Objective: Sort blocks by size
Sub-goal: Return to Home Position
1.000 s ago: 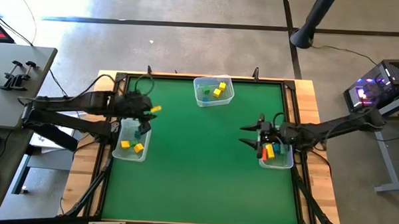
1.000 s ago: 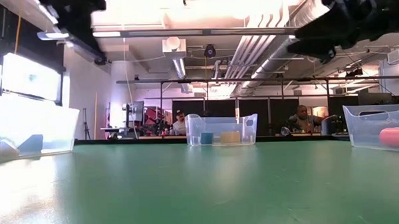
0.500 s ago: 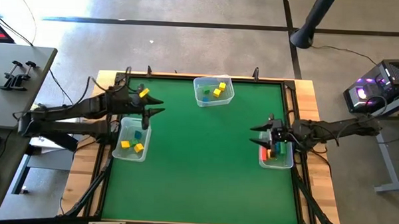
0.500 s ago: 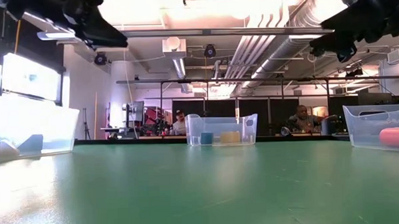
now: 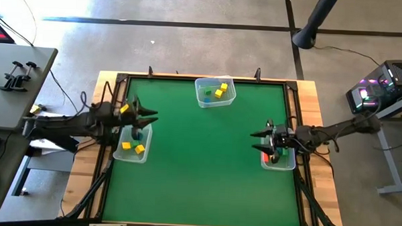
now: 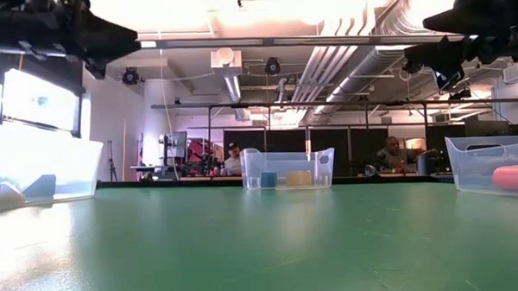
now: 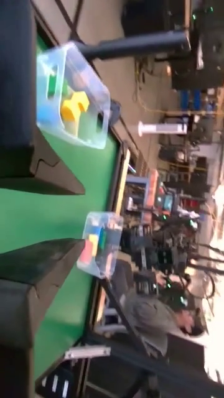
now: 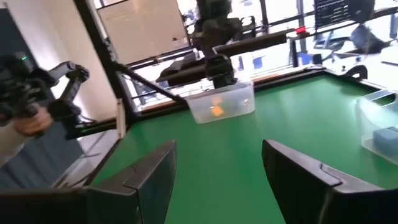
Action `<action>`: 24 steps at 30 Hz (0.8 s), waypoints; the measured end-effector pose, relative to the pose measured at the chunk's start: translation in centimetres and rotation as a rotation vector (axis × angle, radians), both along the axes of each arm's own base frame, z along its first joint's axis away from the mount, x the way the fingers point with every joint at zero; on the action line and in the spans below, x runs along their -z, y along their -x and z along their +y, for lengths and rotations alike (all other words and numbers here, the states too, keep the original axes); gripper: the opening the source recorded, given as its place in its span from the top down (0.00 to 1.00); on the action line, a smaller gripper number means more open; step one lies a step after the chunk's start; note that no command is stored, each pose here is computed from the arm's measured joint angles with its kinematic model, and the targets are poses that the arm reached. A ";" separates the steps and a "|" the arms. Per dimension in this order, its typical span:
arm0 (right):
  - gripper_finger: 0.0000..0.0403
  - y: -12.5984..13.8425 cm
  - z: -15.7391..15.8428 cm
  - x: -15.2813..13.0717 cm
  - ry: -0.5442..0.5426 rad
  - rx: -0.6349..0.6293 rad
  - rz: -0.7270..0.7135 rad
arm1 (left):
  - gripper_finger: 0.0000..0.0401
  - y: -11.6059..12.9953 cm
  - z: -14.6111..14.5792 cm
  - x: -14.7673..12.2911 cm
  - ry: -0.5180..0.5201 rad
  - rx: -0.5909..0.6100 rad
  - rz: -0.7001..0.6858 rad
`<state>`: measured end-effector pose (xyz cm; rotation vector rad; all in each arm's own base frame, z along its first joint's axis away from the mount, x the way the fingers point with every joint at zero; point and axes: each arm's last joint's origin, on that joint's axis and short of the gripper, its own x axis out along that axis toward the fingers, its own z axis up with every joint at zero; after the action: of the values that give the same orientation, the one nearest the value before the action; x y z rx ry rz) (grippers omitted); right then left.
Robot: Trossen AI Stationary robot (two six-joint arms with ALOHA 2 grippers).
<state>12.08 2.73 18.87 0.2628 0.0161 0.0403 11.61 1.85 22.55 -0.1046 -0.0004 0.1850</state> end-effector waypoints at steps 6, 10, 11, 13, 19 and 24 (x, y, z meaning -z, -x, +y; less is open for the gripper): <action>0.42 0.1 0.4 0.0 0.011 0.022 -0.004 | 0.84 -0.3 -1.6 2.5 -0.013 0.045 0.009; 0.42 0.3 0.7 0.0 0.011 0.032 -0.004 | 0.90 -0.2 -2.3 3.5 -0.030 0.087 0.026; 0.43 0.3 0.8 0.0 0.012 0.037 -0.004 | 0.91 -0.1 -2.4 3.7 -0.030 0.092 0.026; 0.47 0.4 1.0 0.0 0.029 0.032 -0.005 | 0.94 0.1 -2.6 3.9 -0.032 0.106 0.022; 0.66 1.1 1.0 -0.2 0.059 0.043 -0.016 | 0.99 1.0 -2.6 3.8 -0.055 0.114 0.001; 0.78 1.9 0.7 -0.1 0.046 -0.007 -0.016 | 1.00 2.2 -2.4 3.8 -0.048 0.088 -0.019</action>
<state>10.15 3.44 19.01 0.2161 0.0019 0.0489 9.43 -0.57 18.75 -0.0578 -0.0192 0.0962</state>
